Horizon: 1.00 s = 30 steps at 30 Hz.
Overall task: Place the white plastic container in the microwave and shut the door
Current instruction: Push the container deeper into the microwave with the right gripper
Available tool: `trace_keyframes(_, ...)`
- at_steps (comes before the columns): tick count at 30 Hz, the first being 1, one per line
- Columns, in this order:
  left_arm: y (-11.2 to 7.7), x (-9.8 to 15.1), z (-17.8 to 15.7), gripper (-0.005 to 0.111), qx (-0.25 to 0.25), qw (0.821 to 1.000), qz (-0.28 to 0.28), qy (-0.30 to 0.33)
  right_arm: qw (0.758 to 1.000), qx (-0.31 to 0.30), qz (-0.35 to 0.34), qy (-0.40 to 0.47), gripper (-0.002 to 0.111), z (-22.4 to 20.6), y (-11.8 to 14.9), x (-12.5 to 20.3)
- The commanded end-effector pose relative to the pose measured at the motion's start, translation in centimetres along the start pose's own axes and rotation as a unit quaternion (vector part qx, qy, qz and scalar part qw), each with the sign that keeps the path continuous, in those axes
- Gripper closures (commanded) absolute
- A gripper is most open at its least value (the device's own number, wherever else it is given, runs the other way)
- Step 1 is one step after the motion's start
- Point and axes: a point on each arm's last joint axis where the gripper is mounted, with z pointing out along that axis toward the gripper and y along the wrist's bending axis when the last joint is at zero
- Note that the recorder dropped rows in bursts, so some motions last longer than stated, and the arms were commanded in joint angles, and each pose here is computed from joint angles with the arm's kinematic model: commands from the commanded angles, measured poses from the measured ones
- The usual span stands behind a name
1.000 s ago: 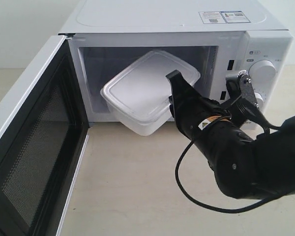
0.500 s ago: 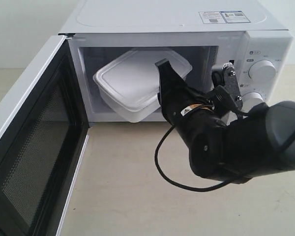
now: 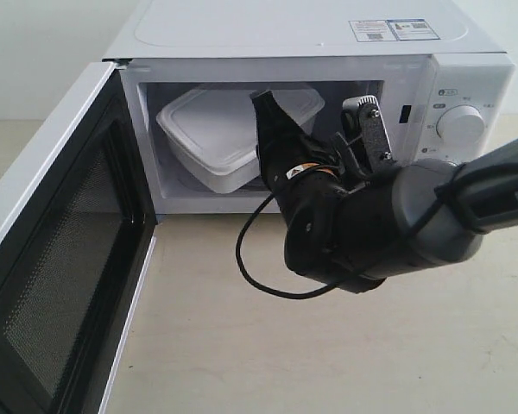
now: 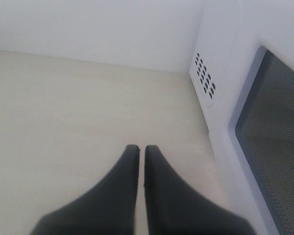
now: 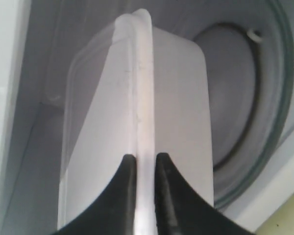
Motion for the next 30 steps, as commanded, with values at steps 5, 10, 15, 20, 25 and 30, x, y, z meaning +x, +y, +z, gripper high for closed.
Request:
trace_keyframes(5, 0.0, 0.1, 0.0, 0.102, 0.000, 1.000, -0.001, -0.002, 0.999, -0.008, 0.002, -0.037, 0.108, 1.5, 0.8, 0.3)
trace_keyframes(10, 0.0, 0.1, 0.0, 0.102, 0.000, 1.000, -0.001, -0.002, 0.999, -0.010, -0.011, -0.043, 0.108, 2.7, 1.4, 0.6)
trace_keyframes(15, 0.0, 0.1, 0.0, 0.102, 0.000, 1.000, -0.001, -0.002, 0.999, -0.006, -0.017, -0.046, 0.108, 3.8, 1.6, 0.5)
trace_keyframes(20, 0.0, 0.1, 0.0, 0.102, 0.000, 1.000, -0.001, -0.002, 0.998, 0.002, -0.015, -0.059, 0.108, 4.1, 1.6, 0.0)
trace_keyframes(25, 0.0, 0.1, 0.0, 0.102, 0.000, 1.000, -0.001, -0.002, 0.998, 0.018, -0.008, -0.053, 0.108, 4.2, 1.0, 0.2)
trace_keyframes(30, 0.0, 0.1, 0.0, 0.102, 0.000, 1.000, -0.001, -0.002, 0.998, 0.020, -0.005, -0.056, 0.108, 4.2, 1.0, 0.1)
